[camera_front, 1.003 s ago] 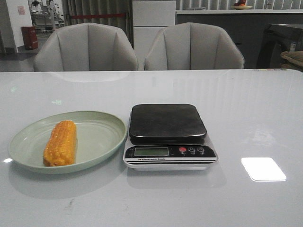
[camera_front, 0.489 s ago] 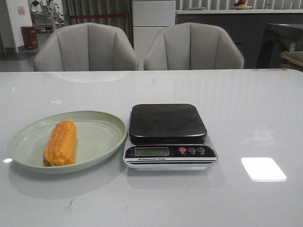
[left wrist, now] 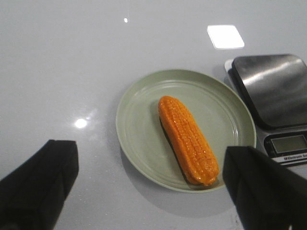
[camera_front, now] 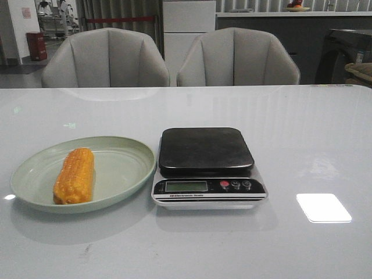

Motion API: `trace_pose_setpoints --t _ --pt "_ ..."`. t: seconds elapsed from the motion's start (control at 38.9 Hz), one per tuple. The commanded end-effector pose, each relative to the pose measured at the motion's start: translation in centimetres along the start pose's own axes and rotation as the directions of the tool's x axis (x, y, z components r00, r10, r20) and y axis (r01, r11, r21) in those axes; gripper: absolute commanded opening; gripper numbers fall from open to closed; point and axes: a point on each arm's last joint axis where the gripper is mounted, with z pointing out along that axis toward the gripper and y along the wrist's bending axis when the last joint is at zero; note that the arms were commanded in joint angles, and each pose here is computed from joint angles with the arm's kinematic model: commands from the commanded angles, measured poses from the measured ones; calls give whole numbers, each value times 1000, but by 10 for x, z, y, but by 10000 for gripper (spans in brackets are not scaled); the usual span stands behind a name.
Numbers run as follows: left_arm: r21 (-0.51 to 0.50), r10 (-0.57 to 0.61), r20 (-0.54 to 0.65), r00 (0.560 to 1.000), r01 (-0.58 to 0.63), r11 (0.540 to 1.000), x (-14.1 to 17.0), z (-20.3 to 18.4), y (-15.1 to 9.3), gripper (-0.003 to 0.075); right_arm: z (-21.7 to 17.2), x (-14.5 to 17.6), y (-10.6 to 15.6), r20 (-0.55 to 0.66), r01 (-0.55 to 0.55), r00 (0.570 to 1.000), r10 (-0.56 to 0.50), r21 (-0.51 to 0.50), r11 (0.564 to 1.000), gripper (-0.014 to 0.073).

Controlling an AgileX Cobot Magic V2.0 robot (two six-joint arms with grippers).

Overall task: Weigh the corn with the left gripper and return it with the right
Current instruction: 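Lower the left gripper over the corn cob on the plate and grasp it, then lift the corn with the left gripper and lower it onto the scale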

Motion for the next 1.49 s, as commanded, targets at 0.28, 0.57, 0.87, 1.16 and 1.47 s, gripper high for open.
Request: trace_pose_setpoints --t 0.28,0.57,0.87,1.16,1.47 --pt "83 -25 -176 984 41 996 -23 92 -40 588 -1 -5 0 91 22 996 -22 -2 1000 176" --pt "51 -55 -326 944 75 996 -6 148 -48 587 -1 -5 0 91 22 996 -22 -2 1000 176" --pt "41 -67 -428 902 93 995 9 181 -60 425 -1 -5 0 91 22 996 -22 -2 1000 176" --pt "143 -20 -321 947 69 987 -35 178 -94 134 -1 -5 0 91 22 996 -22 -2 1000 176" --pt "274 -1 -240 971 69 959 -64 176 -149 134 -1 -5 0 91 22 996 -22 -2 1000 176"
